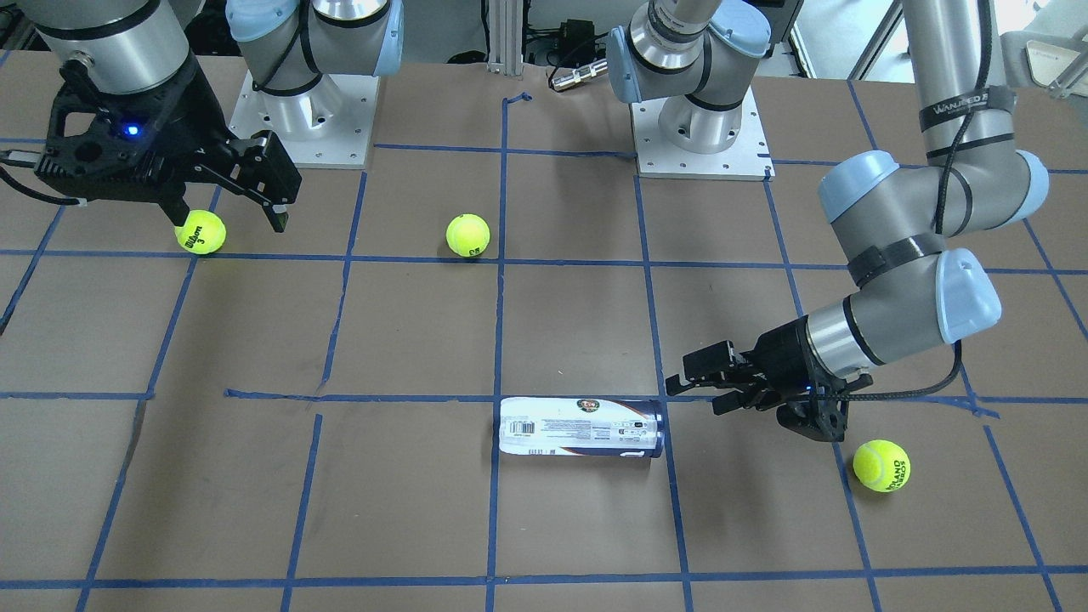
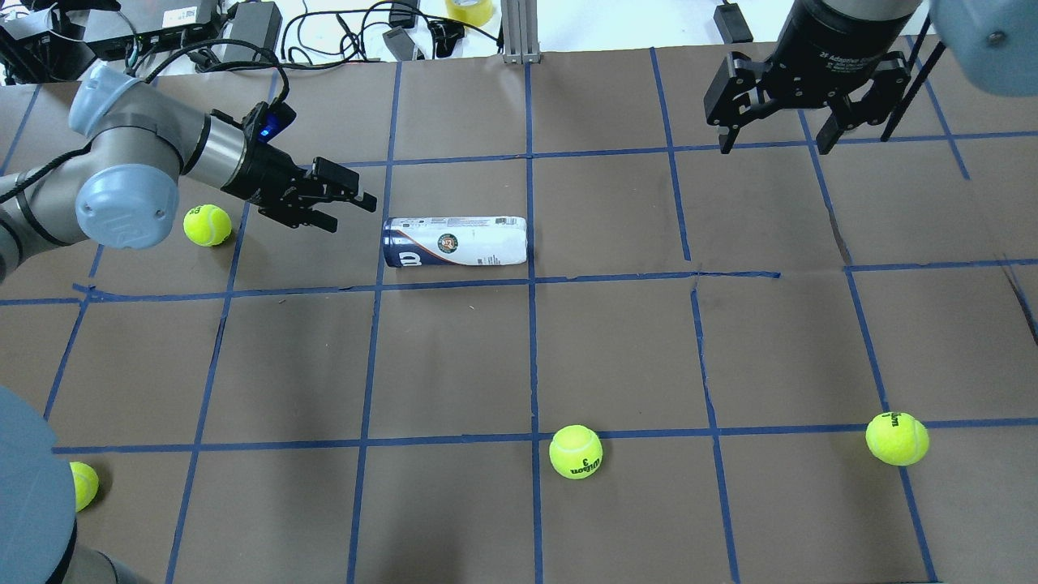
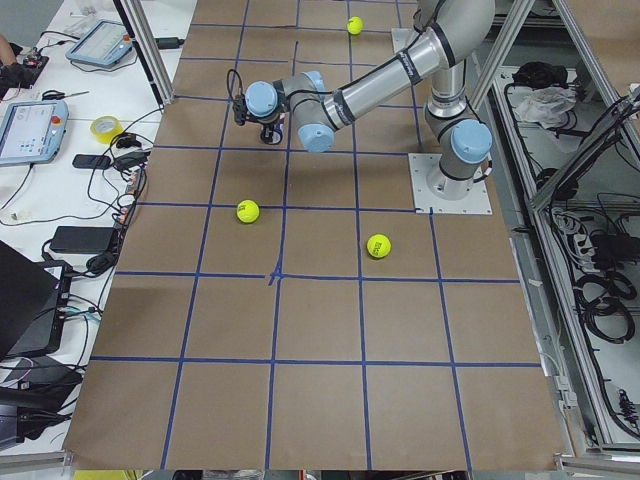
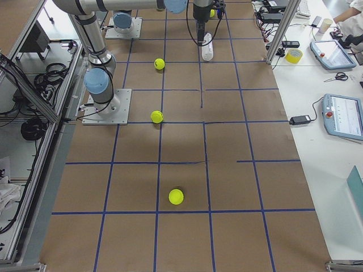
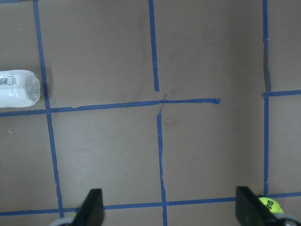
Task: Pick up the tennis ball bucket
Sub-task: 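Grasp the open end of the lying can with the left gripper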
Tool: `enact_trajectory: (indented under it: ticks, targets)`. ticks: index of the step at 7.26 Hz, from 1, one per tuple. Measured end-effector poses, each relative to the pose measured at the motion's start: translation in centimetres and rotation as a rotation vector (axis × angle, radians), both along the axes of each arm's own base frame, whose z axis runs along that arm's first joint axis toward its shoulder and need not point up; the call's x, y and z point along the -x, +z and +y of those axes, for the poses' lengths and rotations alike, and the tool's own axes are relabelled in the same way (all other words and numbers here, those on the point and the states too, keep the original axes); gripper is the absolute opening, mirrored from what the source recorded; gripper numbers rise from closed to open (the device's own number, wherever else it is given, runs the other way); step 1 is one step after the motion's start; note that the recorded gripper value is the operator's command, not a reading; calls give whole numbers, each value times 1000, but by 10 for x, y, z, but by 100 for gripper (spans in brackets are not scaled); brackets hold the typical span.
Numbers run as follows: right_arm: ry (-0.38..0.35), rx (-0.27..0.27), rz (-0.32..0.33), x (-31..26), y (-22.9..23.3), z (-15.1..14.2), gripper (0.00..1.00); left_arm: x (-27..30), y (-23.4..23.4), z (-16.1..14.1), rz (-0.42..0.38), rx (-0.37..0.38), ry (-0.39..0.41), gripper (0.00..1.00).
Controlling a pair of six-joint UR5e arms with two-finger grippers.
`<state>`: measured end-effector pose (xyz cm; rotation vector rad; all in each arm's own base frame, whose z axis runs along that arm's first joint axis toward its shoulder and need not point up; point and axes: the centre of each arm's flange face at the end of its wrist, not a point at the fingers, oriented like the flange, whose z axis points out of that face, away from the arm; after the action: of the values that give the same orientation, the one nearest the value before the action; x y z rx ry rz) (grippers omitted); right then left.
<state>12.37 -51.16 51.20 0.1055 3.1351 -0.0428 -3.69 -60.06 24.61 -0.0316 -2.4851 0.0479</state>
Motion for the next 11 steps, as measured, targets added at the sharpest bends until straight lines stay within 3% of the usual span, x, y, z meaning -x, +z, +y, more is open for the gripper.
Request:
enact_trajectory:
  ticks: [3,8,11]
  targets:
    - [53,-37,-1,11,-3,1,100,11,-31,-9,60,-12,0,100]
    - [47,-34,13,18,1,4,100,37,-49,-10,68,-30,-42,100]
    - [39,-26,14,19,4,5,100,41,-56,-9,73,-41,-47,64]
